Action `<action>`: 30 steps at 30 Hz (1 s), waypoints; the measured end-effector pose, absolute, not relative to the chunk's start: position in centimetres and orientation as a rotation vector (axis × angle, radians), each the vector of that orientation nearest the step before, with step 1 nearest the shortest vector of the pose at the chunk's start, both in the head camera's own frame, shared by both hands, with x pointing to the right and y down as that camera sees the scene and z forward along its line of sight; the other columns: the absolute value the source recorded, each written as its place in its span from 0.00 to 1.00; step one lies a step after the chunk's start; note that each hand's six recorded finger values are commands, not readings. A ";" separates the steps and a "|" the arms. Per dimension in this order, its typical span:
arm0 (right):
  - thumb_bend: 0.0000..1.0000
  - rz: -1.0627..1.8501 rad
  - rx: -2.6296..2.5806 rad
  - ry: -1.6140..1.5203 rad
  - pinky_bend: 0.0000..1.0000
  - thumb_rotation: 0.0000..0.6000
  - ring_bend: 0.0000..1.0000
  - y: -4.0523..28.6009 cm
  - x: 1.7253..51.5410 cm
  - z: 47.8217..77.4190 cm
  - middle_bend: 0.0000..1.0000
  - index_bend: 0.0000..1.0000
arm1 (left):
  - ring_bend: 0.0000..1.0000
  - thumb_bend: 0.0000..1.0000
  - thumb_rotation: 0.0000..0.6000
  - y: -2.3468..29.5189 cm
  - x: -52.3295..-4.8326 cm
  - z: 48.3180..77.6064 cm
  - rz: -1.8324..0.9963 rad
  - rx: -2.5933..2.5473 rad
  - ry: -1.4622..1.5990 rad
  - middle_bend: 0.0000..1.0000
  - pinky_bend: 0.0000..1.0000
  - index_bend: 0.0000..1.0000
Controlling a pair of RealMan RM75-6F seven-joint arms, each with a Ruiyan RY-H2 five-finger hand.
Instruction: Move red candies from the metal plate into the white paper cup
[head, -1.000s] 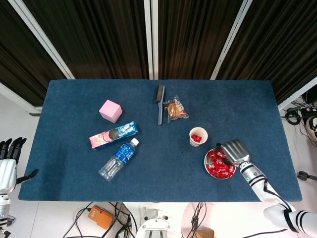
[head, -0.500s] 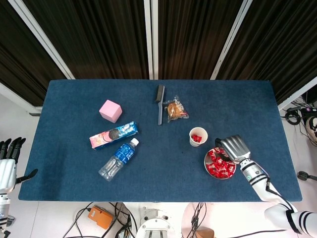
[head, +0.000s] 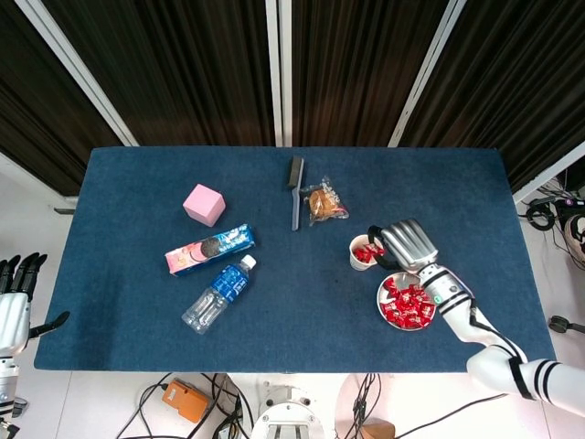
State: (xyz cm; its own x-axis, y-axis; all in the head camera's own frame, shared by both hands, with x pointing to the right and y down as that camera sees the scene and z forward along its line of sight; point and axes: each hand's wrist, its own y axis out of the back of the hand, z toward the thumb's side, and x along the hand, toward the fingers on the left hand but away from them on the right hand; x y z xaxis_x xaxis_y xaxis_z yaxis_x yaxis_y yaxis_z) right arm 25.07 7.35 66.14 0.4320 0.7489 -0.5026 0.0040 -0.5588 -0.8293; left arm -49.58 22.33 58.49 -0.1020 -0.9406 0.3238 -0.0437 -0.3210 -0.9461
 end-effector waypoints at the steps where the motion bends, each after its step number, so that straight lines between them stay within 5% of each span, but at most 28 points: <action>1: 0.59 1.190 -1.898 -0.626 1.00 1.00 1.00 7.3 24.6 66.6 0.93 0.56 | 0.00 0.00 1.00 22.3 -49.6 58.5 -1.521 -1.415 1.136 0.09 0.00 0.09; 12: 0.56 1.205 -1.873 -0.599 1.00 1.00 1.00 7.3 24.2 67.0 0.93 0.34 | 0.00 0.00 1.00 22.2 -49.6 58.7 -1.522 -1.416 1.134 0.09 0.00 0.09; 21: 0.49 1.191 -1.843 -0.629 1.00 1.00 1.00 9.9 27.6 64.5 0.93 0.46 | 0.00 0.00 1.00 22.2 -49.3 58.7 -1.506 -1.424 1.144 0.09 0.00 0.09; 30: 0.41 1.329 -1.881 -0.525 1.00 1.00 1.00 15.0 31.6 66.9 0.93 0.48 | 0.00 0.00 1.00 21.8 -48.5 58.7 -1.476 -1.431 1.139 0.09 0.00 0.09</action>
